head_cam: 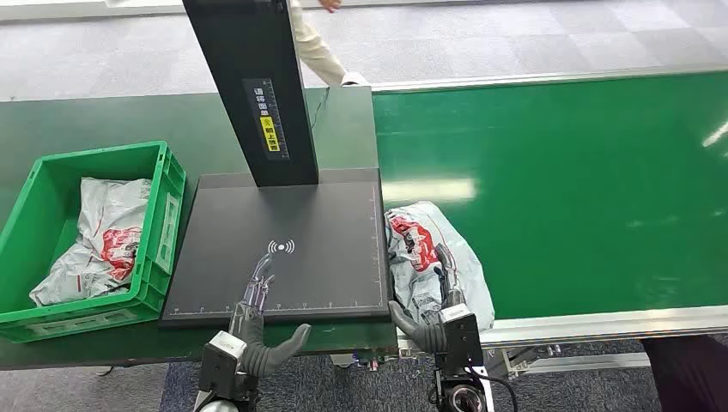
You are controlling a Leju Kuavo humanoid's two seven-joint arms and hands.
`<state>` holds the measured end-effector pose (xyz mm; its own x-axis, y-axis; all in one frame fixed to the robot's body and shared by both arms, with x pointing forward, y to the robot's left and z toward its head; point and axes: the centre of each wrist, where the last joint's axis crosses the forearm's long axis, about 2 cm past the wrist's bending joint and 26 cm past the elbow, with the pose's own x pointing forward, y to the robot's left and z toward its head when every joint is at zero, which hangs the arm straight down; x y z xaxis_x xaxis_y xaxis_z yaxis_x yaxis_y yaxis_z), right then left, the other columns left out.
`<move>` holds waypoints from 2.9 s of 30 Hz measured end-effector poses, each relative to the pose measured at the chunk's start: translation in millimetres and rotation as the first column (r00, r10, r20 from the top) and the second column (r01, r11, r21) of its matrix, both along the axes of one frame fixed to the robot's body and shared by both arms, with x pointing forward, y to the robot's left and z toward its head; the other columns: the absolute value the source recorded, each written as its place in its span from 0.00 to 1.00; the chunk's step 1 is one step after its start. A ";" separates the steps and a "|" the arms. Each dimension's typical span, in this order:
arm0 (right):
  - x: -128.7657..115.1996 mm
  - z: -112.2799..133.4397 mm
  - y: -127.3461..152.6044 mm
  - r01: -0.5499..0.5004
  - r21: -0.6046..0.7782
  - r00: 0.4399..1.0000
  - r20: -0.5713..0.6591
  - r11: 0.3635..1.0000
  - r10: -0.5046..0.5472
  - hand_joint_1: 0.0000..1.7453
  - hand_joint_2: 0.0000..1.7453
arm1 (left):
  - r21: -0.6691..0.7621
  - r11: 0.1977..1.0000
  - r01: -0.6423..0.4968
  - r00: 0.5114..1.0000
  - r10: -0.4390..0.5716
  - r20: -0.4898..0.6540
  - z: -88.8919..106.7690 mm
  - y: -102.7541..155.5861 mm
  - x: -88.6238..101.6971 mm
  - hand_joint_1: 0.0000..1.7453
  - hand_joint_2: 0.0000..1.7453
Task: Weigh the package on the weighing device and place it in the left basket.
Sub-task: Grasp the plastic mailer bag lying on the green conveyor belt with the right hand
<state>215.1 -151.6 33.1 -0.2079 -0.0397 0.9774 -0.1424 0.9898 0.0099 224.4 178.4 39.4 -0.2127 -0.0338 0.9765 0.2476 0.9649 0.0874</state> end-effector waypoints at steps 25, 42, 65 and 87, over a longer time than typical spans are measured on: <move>89.0 4.1 -115.4 0.189 -0.882 0.906 -0.012 0.432 -0.423 0.00 1.00 | -0.010 1.000 0.019 1.000 -0.019 0.002 1.0 -2.3 4.8 0.00 1.00; 76.3 -41.5 -129.3 -0.387 -0.284 0.900 -0.325 0.877 0.292 0.00 1.00 | -0.025 0.999 0.045 0.999 -0.045 0.014 -6.7 -4.5 12.8 0.00 1.00; 92.4 -32.6 -104.6 -0.424 -0.273 0.864 -0.407 0.864 0.295 1.00 1.00 | 0.006 1.000 0.031 0.999 -0.031 0.008 -10.1 -4.6 15.7 0.00 1.00; 97.5 -28.6 -97.4 -0.429 -0.344 0.869 -0.409 0.836 0.278 1.00 1.00 | 0.006 1.000 0.029 1.000 -0.029 0.003 -9.9 -4.5 15.5 0.00 1.00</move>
<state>312.6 -249.0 4.5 0.0772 0.3723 0.9249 -0.5455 0.7923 -0.2734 239.9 173.9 29.5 -0.2164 -0.0337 0.9757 0.2749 0.9569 0.0940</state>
